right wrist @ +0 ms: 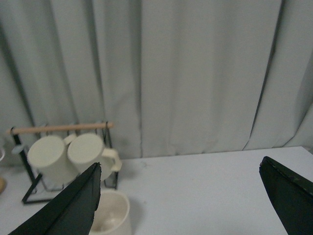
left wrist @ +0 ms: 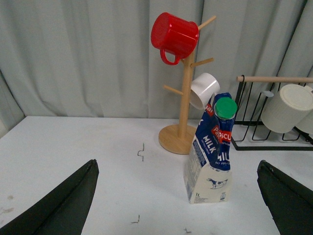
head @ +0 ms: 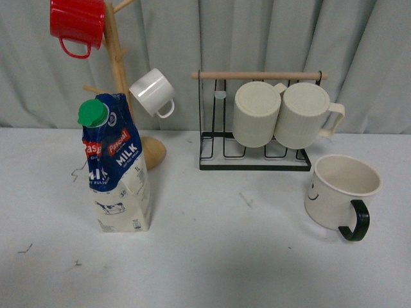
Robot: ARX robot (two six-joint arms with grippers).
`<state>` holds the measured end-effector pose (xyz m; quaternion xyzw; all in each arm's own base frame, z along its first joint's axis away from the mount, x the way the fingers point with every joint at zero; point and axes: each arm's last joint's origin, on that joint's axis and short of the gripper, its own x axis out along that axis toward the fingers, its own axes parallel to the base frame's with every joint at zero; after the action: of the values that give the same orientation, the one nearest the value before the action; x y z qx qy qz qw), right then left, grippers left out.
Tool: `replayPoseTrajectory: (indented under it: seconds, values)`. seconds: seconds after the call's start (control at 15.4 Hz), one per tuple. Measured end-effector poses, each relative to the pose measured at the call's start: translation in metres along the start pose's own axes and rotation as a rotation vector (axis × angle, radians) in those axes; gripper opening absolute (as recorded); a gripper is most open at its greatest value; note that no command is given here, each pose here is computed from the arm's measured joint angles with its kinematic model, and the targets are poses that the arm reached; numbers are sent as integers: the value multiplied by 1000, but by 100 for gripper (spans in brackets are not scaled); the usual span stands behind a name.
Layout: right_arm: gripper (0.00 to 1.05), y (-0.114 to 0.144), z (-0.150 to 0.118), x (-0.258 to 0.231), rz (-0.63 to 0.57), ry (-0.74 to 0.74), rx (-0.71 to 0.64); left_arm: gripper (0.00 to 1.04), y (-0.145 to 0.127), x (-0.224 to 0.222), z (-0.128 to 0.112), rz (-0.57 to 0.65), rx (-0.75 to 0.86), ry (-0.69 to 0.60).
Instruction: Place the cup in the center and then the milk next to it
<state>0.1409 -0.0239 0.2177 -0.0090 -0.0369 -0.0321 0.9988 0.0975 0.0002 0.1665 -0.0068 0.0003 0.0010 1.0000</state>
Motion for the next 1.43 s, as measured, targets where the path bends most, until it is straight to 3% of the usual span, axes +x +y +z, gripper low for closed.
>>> replayPoseTrajectory:
  seconds: [0.06,0.19,0.39,0.52,0.78,1.43]
  values:
    - [98,-6,13,22,-29,-1,44,98,0,0,0,0,0,0]
    - [98,-9,22,91,-65,131,162,98,0,0,0,0,0,0]
    - [98,7,1,185,-55,400,240,98,0,0,0,0,0,0]
    - [98,27,-21,220,-15,580,232,98,0,0,0,0,0,0]
    - [98,59,-70,244,52,828,137,98,0,0,0,0,0,0]
    - [98,61,-119,252,51,929,134,98,0,0,0,0,0,0]
